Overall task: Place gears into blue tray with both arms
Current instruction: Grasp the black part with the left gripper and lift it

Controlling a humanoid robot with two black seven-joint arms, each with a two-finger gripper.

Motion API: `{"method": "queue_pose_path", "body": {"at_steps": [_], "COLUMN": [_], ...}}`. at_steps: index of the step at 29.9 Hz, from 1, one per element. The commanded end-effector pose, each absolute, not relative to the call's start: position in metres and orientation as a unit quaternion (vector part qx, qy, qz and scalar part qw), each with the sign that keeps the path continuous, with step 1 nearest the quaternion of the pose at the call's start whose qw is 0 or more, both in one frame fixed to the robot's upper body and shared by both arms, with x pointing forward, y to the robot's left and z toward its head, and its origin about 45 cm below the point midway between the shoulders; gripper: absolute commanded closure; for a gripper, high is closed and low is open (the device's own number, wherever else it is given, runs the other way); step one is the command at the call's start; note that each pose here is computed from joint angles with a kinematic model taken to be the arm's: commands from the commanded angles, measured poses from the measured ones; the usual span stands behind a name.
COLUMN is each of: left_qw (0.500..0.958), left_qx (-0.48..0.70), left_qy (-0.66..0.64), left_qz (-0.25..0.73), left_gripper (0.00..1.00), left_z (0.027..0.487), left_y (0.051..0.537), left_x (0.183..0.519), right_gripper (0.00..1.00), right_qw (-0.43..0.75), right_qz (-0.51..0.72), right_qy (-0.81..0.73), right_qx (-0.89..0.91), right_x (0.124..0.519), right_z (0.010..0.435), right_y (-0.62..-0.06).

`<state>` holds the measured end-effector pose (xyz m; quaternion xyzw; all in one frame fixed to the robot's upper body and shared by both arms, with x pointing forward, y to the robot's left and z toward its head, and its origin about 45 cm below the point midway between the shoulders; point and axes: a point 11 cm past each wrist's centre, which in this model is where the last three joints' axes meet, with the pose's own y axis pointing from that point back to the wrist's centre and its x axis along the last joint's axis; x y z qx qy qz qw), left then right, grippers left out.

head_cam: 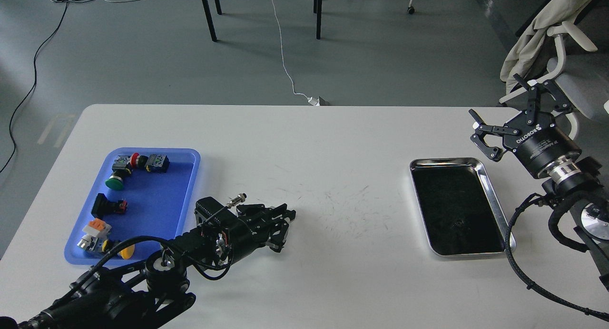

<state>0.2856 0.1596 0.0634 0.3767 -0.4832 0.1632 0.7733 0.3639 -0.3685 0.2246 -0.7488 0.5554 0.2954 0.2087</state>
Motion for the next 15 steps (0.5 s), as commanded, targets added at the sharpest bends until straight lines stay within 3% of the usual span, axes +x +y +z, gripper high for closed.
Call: {"method": "queue_pose_path", "body": {"at_steps": [1,9,15], "left_qw": [0.77,0.727,0.675], "left_qx": [0.371,0.367,0.393], "left_qy": [-0.491,-0.55,-0.592], "left_qz": [0.168,0.185,0.198], "left_gripper": [0.94,0.95,0.94], "left_z": [0.069,0.121,0.172], "left_y": [0.162,0.2,0.26], "left_x": [0.289,0.313,0.326], "right_gripper": [0.04,0.04,0.04], "right_qw": [0.209,0.209,0.209], "right_qz": [0.295,0.294,0.294], "right_qy": [0.555,0.555,0.555], "right_qx": [-0.749,-0.749,-0.749], "right_x": [0.364,0.364,0.365], "right_z": [0.225,0.225,0.226], "right_y": [-0.368,-0.369,-0.369]}}
